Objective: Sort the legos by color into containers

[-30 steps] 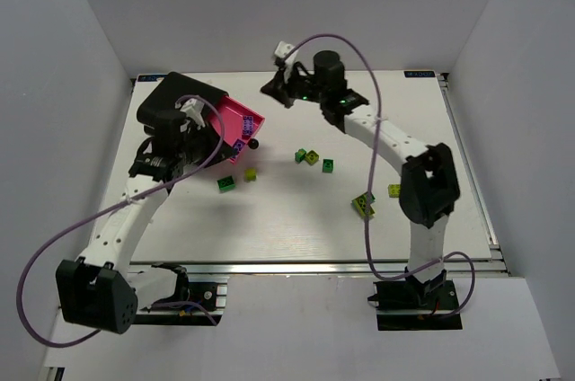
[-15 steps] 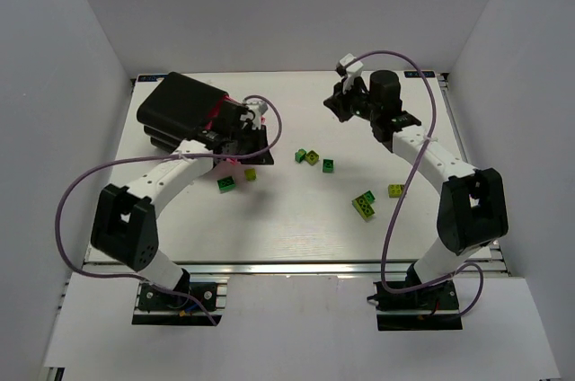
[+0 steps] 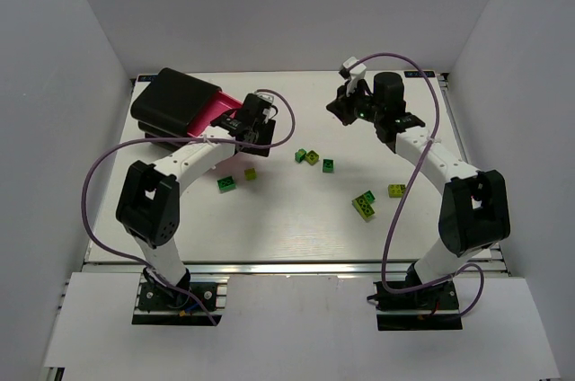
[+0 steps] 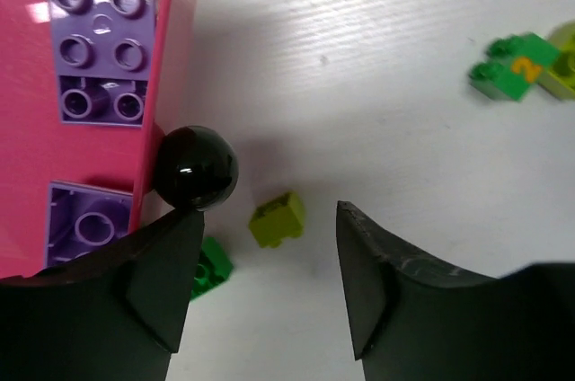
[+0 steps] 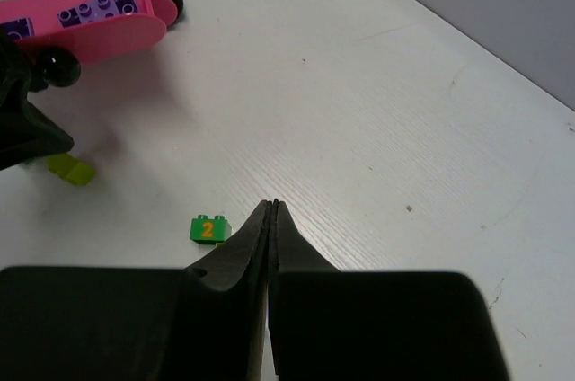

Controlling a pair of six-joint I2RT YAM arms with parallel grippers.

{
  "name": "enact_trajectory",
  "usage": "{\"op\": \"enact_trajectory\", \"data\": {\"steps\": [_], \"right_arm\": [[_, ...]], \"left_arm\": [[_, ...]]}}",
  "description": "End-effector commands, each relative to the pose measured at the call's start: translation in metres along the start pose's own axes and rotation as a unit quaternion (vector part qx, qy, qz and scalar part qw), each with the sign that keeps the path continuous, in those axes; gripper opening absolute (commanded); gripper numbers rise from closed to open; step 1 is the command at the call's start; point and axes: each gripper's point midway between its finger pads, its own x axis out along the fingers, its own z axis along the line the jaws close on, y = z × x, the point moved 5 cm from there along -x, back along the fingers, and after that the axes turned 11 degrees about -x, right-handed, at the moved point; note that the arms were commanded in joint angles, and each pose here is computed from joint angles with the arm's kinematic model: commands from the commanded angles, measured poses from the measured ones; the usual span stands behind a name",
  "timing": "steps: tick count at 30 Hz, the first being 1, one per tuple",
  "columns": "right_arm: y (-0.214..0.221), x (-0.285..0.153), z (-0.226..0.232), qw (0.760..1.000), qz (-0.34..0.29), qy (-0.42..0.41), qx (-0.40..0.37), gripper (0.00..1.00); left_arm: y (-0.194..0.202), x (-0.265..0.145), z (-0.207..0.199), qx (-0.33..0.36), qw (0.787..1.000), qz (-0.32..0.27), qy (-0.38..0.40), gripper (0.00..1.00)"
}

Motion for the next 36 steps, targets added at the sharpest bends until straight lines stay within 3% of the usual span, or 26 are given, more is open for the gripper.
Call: {"op": "enact_trajectory", "data": {"steps": [1,4,11,13,15,17,18,22,36], "right_arm": [[-0.023,-0.012,-0.007,1.000,-0.029,0.005,-0.010,0.00],[-0.022,-0.012,-0.010,1.000,-0.028,0.006,-0.008,0.00],[-0.020,-0.012,-0.016,1.000,-0.027,0.010,-0.002,0.00],[-0.019,-0.013,-0.018,1.000,-0.027,0.011,-0.001,0.00],[-0.020,-0.013,-0.020,1.000,-0.028,0.013,0.000,0.00],[-0.020,-0.013,-0.021,0.999,-0.030,0.014,0.001,0.00],[-0.018,-0.013,-0.022,1.000,-0.028,0.014,0.003,0.00],[-0.017,-0.012,-0.022,1.000,-0.028,0.013,0.006,0.00],[-0.012,-0.010,-0.029,0.999,-0.025,0.016,0.013,0.00]], "left_arm": [[-0.021,-0.001,0.025,0.021,0.996,-0.037,-0.084,0.72],[-0.026,0.003,0.027,0.026,0.994,-0.046,-0.096,0.78],[-0.036,0.012,0.035,0.036,0.989,-0.052,-0.136,0.80],[-0.041,0.012,0.037,0.039,0.989,-0.054,-0.129,0.67],[-0.046,0.011,0.034,0.036,0.990,-0.064,-0.121,0.37],[-0.047,0.013,0.035,0.037,0.989,-0.069,-0.124,0.35],[-0.048,0.013,0.036,0.037,0.988,-0.071,-0.131,0.35],[-0.049,0.015,0.046,0.027,0.983,-0.070,-0.168,0.73],[-0.069,0.000,0.077,-0.007,0.960,-0.114,-0.257,0.96]]}}
